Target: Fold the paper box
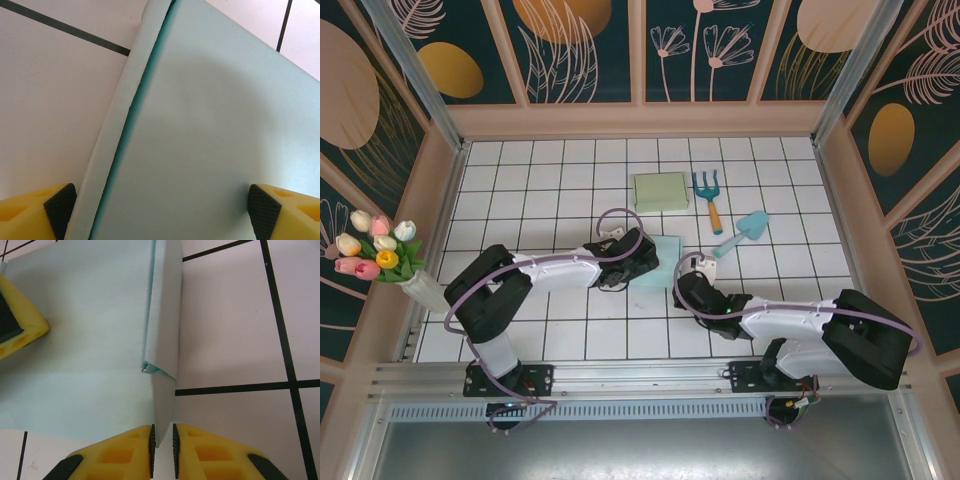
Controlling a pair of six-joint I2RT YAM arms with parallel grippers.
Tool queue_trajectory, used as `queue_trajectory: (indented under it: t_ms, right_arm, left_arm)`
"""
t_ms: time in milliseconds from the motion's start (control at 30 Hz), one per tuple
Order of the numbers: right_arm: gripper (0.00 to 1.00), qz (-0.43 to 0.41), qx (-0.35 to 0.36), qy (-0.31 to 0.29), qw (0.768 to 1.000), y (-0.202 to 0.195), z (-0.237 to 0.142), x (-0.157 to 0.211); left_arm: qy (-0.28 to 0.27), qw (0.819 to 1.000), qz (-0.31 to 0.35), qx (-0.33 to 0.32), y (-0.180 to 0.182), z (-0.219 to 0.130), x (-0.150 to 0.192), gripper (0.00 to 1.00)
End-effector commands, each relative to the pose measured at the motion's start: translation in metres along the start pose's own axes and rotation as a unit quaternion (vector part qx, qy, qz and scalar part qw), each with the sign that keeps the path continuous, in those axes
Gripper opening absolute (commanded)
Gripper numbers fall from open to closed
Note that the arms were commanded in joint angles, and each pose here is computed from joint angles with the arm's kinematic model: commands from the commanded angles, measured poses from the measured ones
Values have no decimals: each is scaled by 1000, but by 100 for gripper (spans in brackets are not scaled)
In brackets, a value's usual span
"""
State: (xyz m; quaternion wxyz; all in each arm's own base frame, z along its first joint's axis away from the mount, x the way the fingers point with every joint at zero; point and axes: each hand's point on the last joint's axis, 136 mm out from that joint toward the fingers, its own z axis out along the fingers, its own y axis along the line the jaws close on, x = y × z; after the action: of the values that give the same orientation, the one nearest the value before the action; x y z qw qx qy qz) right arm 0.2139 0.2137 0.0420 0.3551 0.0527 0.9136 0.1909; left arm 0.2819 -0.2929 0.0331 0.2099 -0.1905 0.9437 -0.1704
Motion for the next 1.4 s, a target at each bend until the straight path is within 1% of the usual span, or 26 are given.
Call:
queue_trajectory:
  t_ms: [0, 100, 167, 333, 400, 700, 767, 1067, 1200, 1267, 1367]
  right_arm:
    - [21, 7, -21, -4, 1000, 16, -3, -6]
    - [20, -5, -37, -7, 999, 26, 0, -9]
    - [20, -12, -28, -15, 999, 25, 5, -12]
    - [17, -8, 37, -23, 999, -8, 27, -17]
    - [16, -5, 39, -24, 999, -14, 33, -19]
    - [15, -5, 1, -41, 999, 2, 33, -34]
    - [16, 0, -13, -35, 999, 5, 35, -37]
    - [15, 49, -76, -3, 996, 9, 45, -36]
    - [15, 55, -88, 8, 995, 12, 45, -34]
    - [16, 56, -86, 0, 995, 11, 38, -39]
    - [18, 52, -65, -18, 996, 3, 26, -48]
  left_arm:
    - [32, 993, 24, -113, 62, 15, 21, 89]
    - [32, 993, 24, -114, 63, 16, 21, 89]
    - [32, 993, 24, -115, 63, 16, 21, 89]
    - [38, 993, 25, -111, 62, 19, 24, 88]
    - [40, 993, 26, -111, 62, 20, 25, 88]
    - [46, 993, 29, -104, 62, 18, 27, 88]
    - [51, 994, 28, -95, 60, 18, 29, 85]
    - [70, 994, 30, -82, 58, 25, 40, 85]
    - [61, 994, 31, -87, 58, 23, 36, 85]
    - [54, 994, 32, -92, 59, 21, 32, 85]
    - [46, 994, 31, -94, 58, 19, 29, 85]
